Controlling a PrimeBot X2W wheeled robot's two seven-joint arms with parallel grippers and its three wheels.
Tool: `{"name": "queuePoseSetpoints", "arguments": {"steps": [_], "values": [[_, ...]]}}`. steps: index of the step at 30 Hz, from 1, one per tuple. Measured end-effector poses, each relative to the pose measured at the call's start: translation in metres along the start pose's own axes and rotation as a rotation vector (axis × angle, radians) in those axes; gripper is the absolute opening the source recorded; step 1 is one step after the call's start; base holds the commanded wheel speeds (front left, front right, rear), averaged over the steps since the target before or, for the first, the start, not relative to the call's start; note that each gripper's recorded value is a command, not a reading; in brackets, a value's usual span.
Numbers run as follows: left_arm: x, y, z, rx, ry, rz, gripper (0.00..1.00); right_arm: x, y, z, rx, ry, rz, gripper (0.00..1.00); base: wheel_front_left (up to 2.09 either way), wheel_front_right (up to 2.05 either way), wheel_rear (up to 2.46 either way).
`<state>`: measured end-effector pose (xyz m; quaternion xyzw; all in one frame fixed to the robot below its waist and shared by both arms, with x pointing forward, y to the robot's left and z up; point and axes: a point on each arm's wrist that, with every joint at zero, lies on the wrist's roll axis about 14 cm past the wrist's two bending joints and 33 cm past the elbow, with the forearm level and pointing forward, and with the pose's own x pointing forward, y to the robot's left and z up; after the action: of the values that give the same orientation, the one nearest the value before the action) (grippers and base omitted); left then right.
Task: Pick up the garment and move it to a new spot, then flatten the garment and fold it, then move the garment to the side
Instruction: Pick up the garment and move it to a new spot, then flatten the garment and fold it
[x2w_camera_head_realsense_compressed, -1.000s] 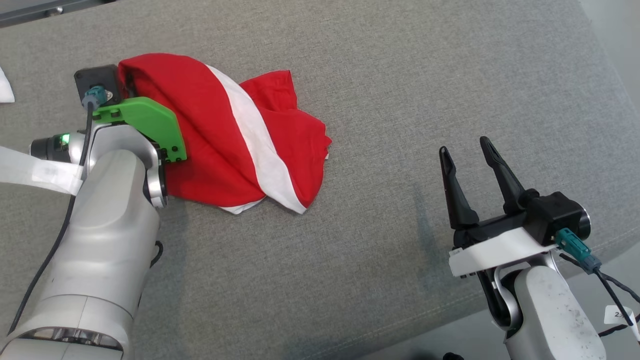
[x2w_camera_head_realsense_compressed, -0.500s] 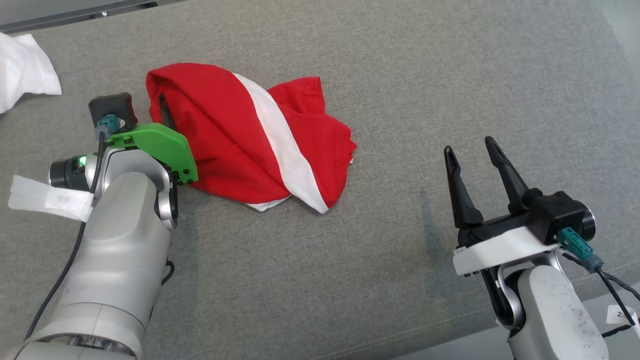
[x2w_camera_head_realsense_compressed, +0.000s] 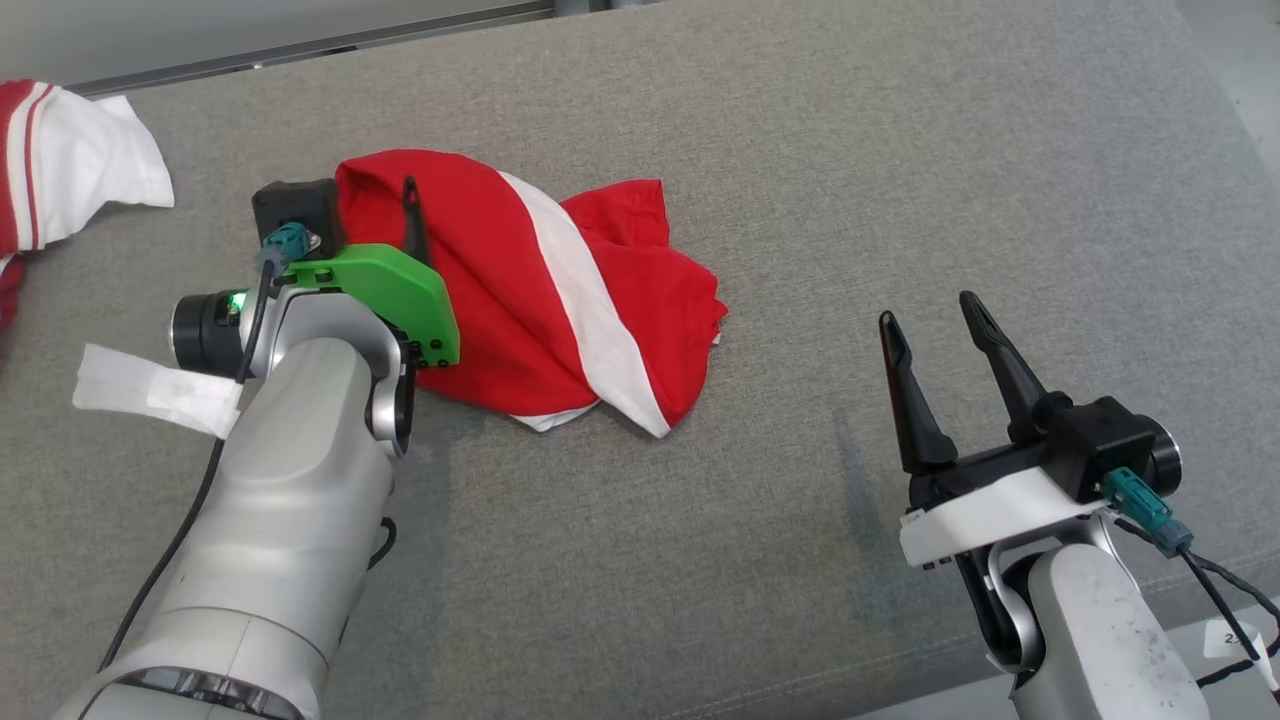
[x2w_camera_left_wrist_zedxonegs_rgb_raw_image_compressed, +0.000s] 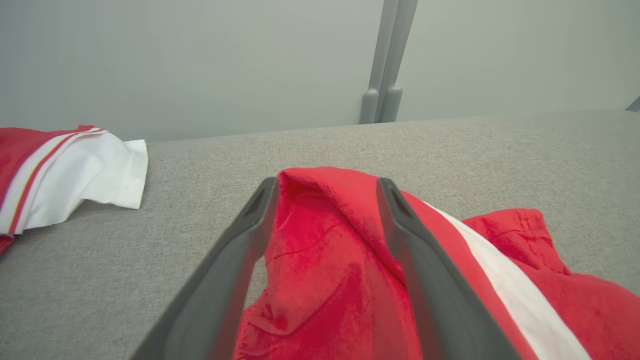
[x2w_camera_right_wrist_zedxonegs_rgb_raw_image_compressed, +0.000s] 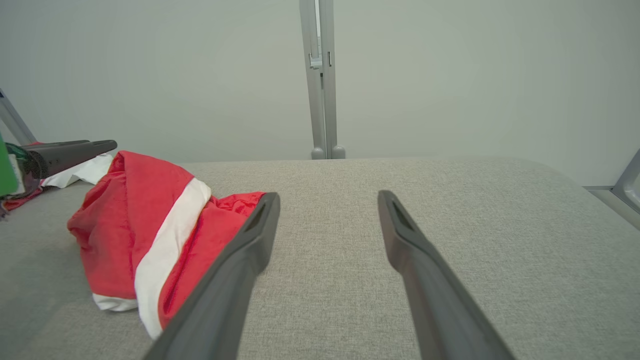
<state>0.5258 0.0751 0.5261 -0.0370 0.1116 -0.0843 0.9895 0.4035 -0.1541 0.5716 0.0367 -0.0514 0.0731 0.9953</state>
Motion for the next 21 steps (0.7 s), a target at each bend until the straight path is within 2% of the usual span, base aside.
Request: {"name": "queuePoseSetpoints", "arguments": {"steps": [8, 17, 18, 19, 20, 21], "values": [[0.01, -0.046, -0.031, 0.063, 0.153, -0.123, 1.0, -0.007, -0.015, -0.006, -0.006, 0.023, -0.042, 1.0, 0.0, 0.0, 0.0], [0.012, -0.055, -0.081, 0.145, 0.35, -0.13, 1.0, -0.011, -0.03, -0.014, -0.012, 0.047, -0.087, 1.0, 0.0, 0.0, 0.0], [0.012, -0.055, -0.084, 0.149, 0.36, -0.128, 0.89, -0.011, -0.031, -0.015, -0.011, 0.049, -0.088, 1.0, 0.0, 0.0, 0.0], [0.011, -0.054, -0.087, 0.157, 0.37, -0.126, 0.48, -0.011, -0.031, -0.015, -0.011, 0.05, -0.089, 1.0, 0.0, 0.0, 0.0], [0.01, -0.053, -0.089, 0.163, 0.379, -0.124, 0.34, -0.011, -0.031, -0.016, -0.011, 0.051, -0.089, 1.0, 0.0, 0.0, 0.0], [0.009, -0.051, -0.091, 0.17, 0.387, -0.122, 0.14, -0.01, -0.031, -0.016, -0.01, 0.05, -0.087, 1.0, 0.0, 0.0, 0.0]]}}
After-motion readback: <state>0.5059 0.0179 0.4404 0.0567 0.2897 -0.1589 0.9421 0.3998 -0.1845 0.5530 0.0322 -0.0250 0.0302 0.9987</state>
